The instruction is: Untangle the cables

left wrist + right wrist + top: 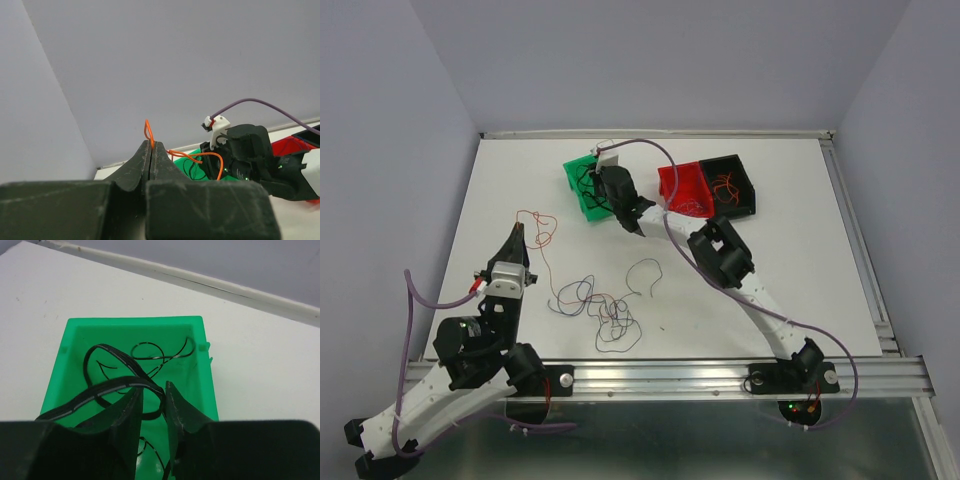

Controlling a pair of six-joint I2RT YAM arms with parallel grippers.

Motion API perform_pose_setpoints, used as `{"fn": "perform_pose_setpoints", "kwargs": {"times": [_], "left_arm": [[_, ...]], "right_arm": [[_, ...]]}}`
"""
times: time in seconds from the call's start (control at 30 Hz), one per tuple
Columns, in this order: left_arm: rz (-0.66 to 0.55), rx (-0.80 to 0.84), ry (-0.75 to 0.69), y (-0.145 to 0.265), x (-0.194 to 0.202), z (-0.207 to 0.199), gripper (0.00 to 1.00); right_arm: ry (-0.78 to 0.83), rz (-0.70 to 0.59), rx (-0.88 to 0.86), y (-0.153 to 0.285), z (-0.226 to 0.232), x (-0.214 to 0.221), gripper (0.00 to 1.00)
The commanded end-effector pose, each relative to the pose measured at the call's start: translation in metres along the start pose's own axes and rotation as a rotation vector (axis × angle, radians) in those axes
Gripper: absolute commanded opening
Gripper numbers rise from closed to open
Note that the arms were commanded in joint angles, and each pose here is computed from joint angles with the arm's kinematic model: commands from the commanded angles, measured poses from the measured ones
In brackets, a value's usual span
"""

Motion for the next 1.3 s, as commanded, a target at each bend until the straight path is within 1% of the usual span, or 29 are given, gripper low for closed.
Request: {"fn": "perform_pose_setpoints", "kwargs": {"times": [0.0,0.03,0.13,0.2,0.23,0.27,0.37,0.4,0.47,0.5,0.53,0.57,0.6,0.63,0.67,0.7,0.73,0.77,0.83,0.87,0.9,0.97,1.0,1.03,1.1,1.13,1.17,1.23,1.27], "left_arm": [[-0.013,-0.018,0.027,-0.002,-0.003,0.001,0.0],[-0.013,-0.02,0.027,-0.002,-0.003,0.001,0.0],[-0.012,-0.022,0.027,-0.002,-0.003,0.001,0.0],[-0.013,-0.022,0.027,-0.002,-0.003,0.001,0.0],[-0.013,-0.018,0.024,-0.002,-0.003,0.001,0.0],[-0.008,-0.016,0.022,-0.002,-0.002,0.0,0.0],[-0.005,-0.004,0.011,-0.003,-0.001,-0.003,0.0],[-0.002,0.001,0.007,-0.004,-0.001,-0.005,0.0],[0.007,0.013,-0.002,-0.006,0.0,-0.008,0.0],[0.011,0.015,-0.006,-0.007,0.001,-0.009,0.0],[0.014,0.02,-0.008,-0.008,0.001,-0.01,0.0],[0.022,0.027,-0.015,-0.01,0.001,-0.013,0.0],[0.023,0.029,-0.016,-0.011,0.0,-0.014,0.0],[0.024,0.032,-0.017,-0.012,0.0,-0.014,0.0],[0.027,0.043,-0.022,-0.013,0.0,-0.016,0.0],[0.027,0.051,-0.022,-0.013,0.0,-0.017,0.0],[0.029,0.059,-0.024,-0.014,0.0,-0.019,0.0],[0.031,0.074,-0.023,-0.014,0.001,-0.021,0.0],[0.033,0.088,-0.021,-0.014,0.002,-0.023,0.0],[0.034,0.098,-0.023,-0.013,0.005,-0.026,0.0],[0.032,0.116,-0.021,-0.012,0.006,-0.028,0.0],[0.035,0.148,-0.029,-0.012,0.009,-0.034,0.0],[0.033,0.167,-0.035,-0.013,0.01,-0.036,0.0],[0.036,0.183,-0.043,-0.013,0.013,-0.04,0.0],[0.047,0.217,-0.069,-0.014,0.019,-0.048,0.0],[0.057,0.219,-0.082,-0.015,0.022,-0.051,0.0],[0.075,0.231,-0.101,-0.015,0.028,-0.056,0.0],[0.093,0.23,-0.119,-0.016,0.034,-0.059,0.0],[0.103,0.23,-0.126,-0.016,0.037,-0.061,0.0]], "right_arm": [[-0.034,-0.117,-0.005,0.002,0.006,-0.062,0.33],[-0.041,-0.135,-0.012,0.005,0.008,-0.075,0.35],[-0.047,-0.15,-0.014,0.01,0.011,-0.09,0.44],[-0.05,-0.154,-0.003,0.016,0.011,-0.098,0.52],[-0.049,-0.153,0.003,0.018,0.009,-0.1,0.53],[-0.056,-0.17,0.003,0.023,0.009,-0.114,0.54],[-0.049,-0.134,-0.006,0.034,0.007,-0.113,0.57],[-0.058,-0.148,-0.008,0.041,0.006,-0.128,0.58],[-0.054,-0.105,0.006,0.051,0.002,-0.123,0.6],[-0.063,-0.109,0.003,0.059,0.0,-0.137,0.6],[-0.063,-0.093,0.007,0.064,-0.001,-0.14,0.6],[-0.057,-0.036,-0.001,0.071,-0.004,-0.129,0.63],[-0.057,-0.016,-0.019,0.079,-0.004,-0.13,0.63],[-0.07,-0.02,-0.027,0.091,-0.006,-0.145,0.63],[-0.074,0.06,-0.037,0.103,-0.009,-0.129,0.62],[-0.079,0.096,-0.048,0.111,-0.01,-0.126,0.62],[-0.084,0.129,-0.055,0.129,-0.013,-0.136,0.62],[-0.102,0.215,-0.073,0.143,-0.016,-0.113,0.62],[-0.113,0.295,-0.11,0.17,-0.022,-0.1,0.62],[-0.139,0.288,-0.188,0.192,-0.018,-0.115,0.63],[-0.126,0.365,-0.213,0.213,-0.026,-0.089,0.7],[-0.112,0.4,-0.314,0.24,-0.025,-0.085,0.78],[-0.103,0.42,-0.375,0.264,-0.029,-0.081,0.8],[-0.087,0.434,-0.43,0.274,-0.028,-0.078,0.83],[-0.055,0.437,-0.538,0.296,-0.024,-0.078,0.83],[-0.052,0.453,-0.552,0.302,-0.023,-0.072,0.82],[-0.049,0.502,-0.594,0.311,-0.015,-0.067,0.81],[-0.028,0.539,-0.639,0.319,-0.002,-0.062,0.8],[0.013,0.558,-0.679,0.328,0.011,-0.058,0.79]]}}
Point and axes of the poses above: each gripper's point midway between its finger pads, its own y axis back along the fingers, its own z axis along the line the jaws close on, x = y × z, the point moved 8 cm from there along y, back along the fingers, and after that the axes turned 4 degrees about -y, right-handed, at the moved point
